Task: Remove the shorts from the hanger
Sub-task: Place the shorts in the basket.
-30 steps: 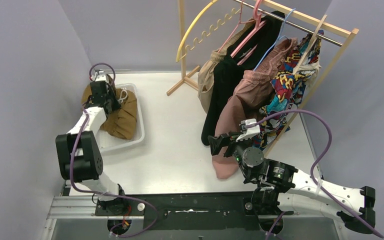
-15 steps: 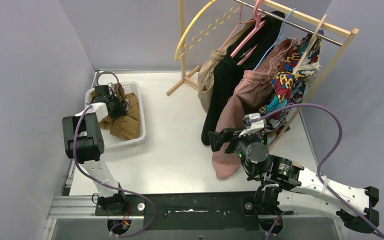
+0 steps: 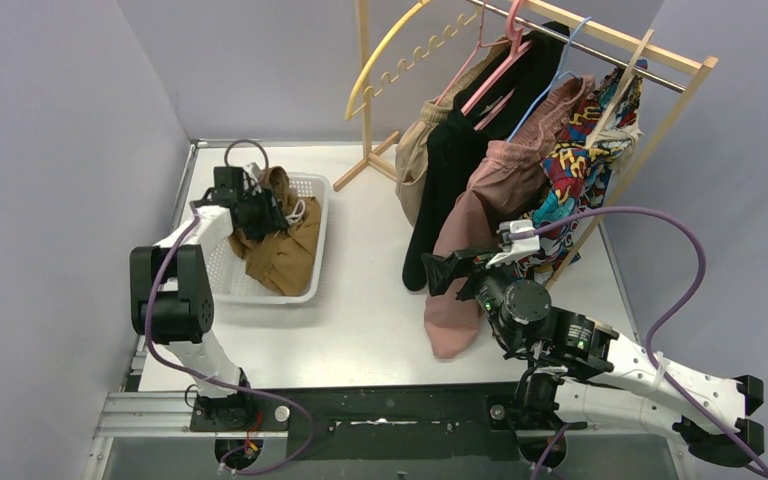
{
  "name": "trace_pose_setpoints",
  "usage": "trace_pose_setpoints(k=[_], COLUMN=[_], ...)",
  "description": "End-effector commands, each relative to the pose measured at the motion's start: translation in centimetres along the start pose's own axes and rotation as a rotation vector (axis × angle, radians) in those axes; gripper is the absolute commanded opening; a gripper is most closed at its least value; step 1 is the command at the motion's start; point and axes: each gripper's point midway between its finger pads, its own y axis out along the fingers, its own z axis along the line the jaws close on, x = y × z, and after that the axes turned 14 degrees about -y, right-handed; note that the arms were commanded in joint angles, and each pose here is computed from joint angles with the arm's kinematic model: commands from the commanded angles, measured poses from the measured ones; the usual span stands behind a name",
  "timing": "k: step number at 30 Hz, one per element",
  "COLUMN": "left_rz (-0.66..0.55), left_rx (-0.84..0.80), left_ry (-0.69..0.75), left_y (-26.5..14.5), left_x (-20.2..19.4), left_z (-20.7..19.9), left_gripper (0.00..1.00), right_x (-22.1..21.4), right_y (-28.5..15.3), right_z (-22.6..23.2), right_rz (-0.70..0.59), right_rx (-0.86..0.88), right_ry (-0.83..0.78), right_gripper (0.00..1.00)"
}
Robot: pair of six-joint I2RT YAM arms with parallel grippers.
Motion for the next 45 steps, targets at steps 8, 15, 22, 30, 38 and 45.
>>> trace_pose_setpoints(k=[8, 15, 22, 30, 38, 45], left_rz=[-0.220, -0.162, 0.092, -0.045, -0.187, -0.269], left_rx=[-0.131, -0.113, -0.055, -0.120, -0.153, -0.302], left_ry=[0.117, 0.081, -0.017, -0.005, 0.022, 0.011], left_y=[-10.6, -4.7, 4.0, -0.8, -7.2, -12.4], left_x=[10.3, 11.9, 3.4, 6.6, 8.3, 7.1], left_z=[-8.1, -7.0, -1.9, -4.7, -6.9, -10.2], left_gripper=[0.67, 0.61, 0.23, 0.38, 0.51, 0.56], right_x=[3.6, 4.2, 5.1, 4.6, 1.7, -1.1], right_y=[-0.3, -0.1, 0.3, 0.6, 0.2, -1.1], right_z=[-2.6, -3.0, -2.4, -0.6, -0.2, 0.4], right_rz=[-0.094, -0.104, -0.108, -0.077, 0.007, 0.081], right_rx=[-0.112, -0.125, -0.108, -0.022, 0.022, 0.081], right_ry=[-0.037, -0.044, -0.069, -0.060, -0.022, 0.086], right_gripper=[0.93, 0.93, 0.94, 0.94, 0.94, 0.94])
